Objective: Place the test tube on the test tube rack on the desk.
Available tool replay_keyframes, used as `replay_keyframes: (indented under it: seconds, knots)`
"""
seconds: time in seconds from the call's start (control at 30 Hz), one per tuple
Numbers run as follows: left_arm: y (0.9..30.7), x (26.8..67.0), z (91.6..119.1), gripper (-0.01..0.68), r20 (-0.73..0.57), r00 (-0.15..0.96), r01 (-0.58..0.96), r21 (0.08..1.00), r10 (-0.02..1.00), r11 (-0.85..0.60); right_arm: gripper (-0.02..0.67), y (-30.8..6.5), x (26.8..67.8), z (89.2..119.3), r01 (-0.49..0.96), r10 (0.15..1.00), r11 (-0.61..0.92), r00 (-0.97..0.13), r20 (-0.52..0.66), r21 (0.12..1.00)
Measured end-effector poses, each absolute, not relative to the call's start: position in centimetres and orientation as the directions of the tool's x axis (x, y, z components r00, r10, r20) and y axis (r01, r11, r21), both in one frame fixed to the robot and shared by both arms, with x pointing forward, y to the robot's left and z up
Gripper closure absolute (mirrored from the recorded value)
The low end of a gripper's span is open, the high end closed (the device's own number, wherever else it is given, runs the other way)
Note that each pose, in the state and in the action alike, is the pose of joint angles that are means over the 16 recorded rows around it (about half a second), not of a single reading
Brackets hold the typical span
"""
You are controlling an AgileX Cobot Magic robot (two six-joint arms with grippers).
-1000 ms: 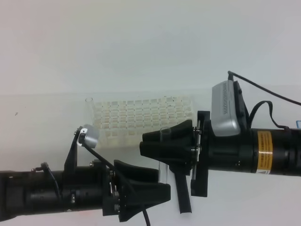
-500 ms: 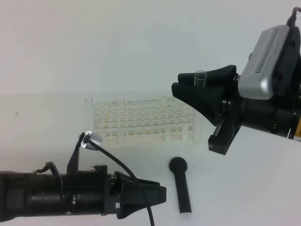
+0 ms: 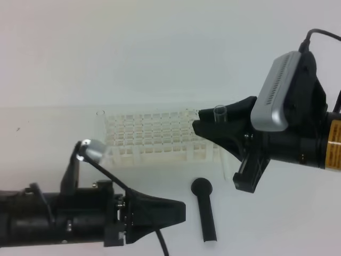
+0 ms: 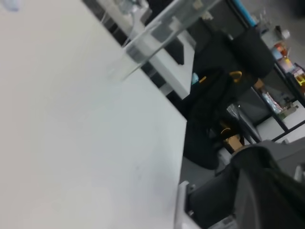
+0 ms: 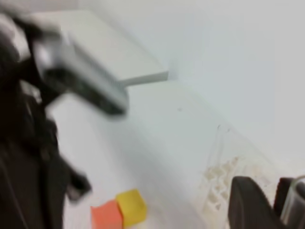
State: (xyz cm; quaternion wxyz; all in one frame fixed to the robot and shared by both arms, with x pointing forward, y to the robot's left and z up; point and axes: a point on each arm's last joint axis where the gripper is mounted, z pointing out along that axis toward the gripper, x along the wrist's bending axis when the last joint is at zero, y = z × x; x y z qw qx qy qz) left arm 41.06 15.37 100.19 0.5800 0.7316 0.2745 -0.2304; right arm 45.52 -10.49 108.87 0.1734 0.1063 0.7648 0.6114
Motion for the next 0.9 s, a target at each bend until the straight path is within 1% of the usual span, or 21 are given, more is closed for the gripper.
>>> replay_keyframes:
  seconds: [0.13,0.23,0.33,0.43,0.57,0.7,0.8,0.9]
  knots:
    - [16.0,39.4,103.0,0.672,-0.603,0.786,0.618,0.772,0.134,-0.151,0.537,-10.4,45.3,108.6,-0.048,0.349,0.251,-0.927,-0.137,0.967]
    - [16.7,37.6,105.2,0.673,-0.549,0.820,0.569,0.812,0.165,-0.126,0.537,-10.4,45.2,108.5,-0.050,0.332,0.262,-0.933,-0.139,0.964]
    - [17.8,35.7,107.1,0.673,-0.495,0.836,0.527,0.844,0.238,-0.098,0.537,-10.4,45.1,108.5,-0.053,0.318,0.268,-0.938,-0.140,0.962]
    - [19.0,34.0,108.3,0.673,-0.442,0.825,0.492,0.868,0.353,-0.064,0.537,-10.4,45.0,108.4,-0.055,0.310,0.270,-0.940,-0.140,0.961]
    - [20.9,32.7,109.2,0.674,-0.352,0.768,0.426,0.905,0.535,-0.015,0.537,-10.4,45.0,108.4,-0.056,0.306,0.271,-0.941,-0.141,0.961]
    - [22.7,32.6,109.7,0.674,-0.252,0.670,0.332,0.943,0.698,0.021,0.537,-10.4,45.0,108.4,-0.056,0.305,0.271,-0.942,-0.141,0.961]
    - [23.8,32.9,110.2,0.674,-0.184,0.588,0.252,0.967,0.788,0.037,0.537,-10.4,45.0,108.4,-0.056,0.305,0.270,-0.942,-0.140,0.961]
    - [24.8,33.5,110.7,0.674,-0.120,0.506,0.166,0.985,0.854,0.040,0.537,-10.4,45.0,108.4,-0.055,0.305,0.270,-0.942,-0.139,0.961]
